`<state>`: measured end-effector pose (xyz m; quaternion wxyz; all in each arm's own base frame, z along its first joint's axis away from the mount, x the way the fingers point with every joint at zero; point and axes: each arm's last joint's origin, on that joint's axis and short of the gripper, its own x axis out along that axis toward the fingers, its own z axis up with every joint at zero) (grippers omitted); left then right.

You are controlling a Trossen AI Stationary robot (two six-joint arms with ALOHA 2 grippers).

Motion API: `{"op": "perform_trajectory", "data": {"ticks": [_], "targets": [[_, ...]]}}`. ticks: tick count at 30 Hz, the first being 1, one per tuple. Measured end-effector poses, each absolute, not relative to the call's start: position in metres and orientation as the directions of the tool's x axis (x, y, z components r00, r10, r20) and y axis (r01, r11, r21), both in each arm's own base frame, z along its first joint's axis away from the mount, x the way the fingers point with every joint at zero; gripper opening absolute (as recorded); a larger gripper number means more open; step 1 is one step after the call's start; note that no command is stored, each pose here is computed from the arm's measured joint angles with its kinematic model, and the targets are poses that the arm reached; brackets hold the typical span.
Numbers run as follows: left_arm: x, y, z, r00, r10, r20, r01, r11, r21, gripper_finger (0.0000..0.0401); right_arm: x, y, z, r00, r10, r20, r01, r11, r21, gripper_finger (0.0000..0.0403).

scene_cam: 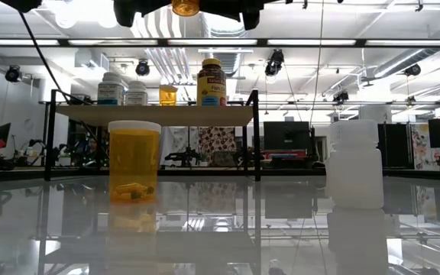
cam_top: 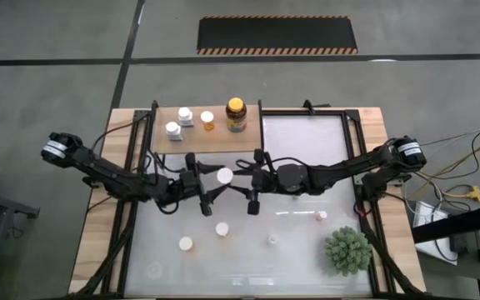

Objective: Pick and place medicine bottles onto shelf by color
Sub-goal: Put the orange pill bottle on the shelf

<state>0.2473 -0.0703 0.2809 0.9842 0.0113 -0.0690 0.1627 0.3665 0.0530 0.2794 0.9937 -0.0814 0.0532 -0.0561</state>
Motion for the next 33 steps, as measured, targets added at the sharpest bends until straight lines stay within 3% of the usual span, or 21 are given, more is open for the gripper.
{"op": "perform_trajectory", "data": {"ticks": [6,18,33], "targets": [[0.236,-0.064,0.281,0.916,0.398,0.048,-0.4,0.913,0.073,0.0263,0.368,0.038,0.277,0.977,-0.176,-0.122,0.165,0.982,-0.096,0.0164],[0.214,-0.054,0.288,0.862,0.506,-0.016,-0.5,0.856,0.135,0.0263,0.384,-0.021,0.236,0.844,-0.477,-0.246,0.488,0.873,-0.02,0.0164],[0.213,-0.052,0.286,0.822,0.569,-0.027,-0.556,0.812,0.176,0.0262,0.405,-0.051,0.226,0.778,-0.555,-0.293,0.561,0.825,-0.072,0.0164]]}}
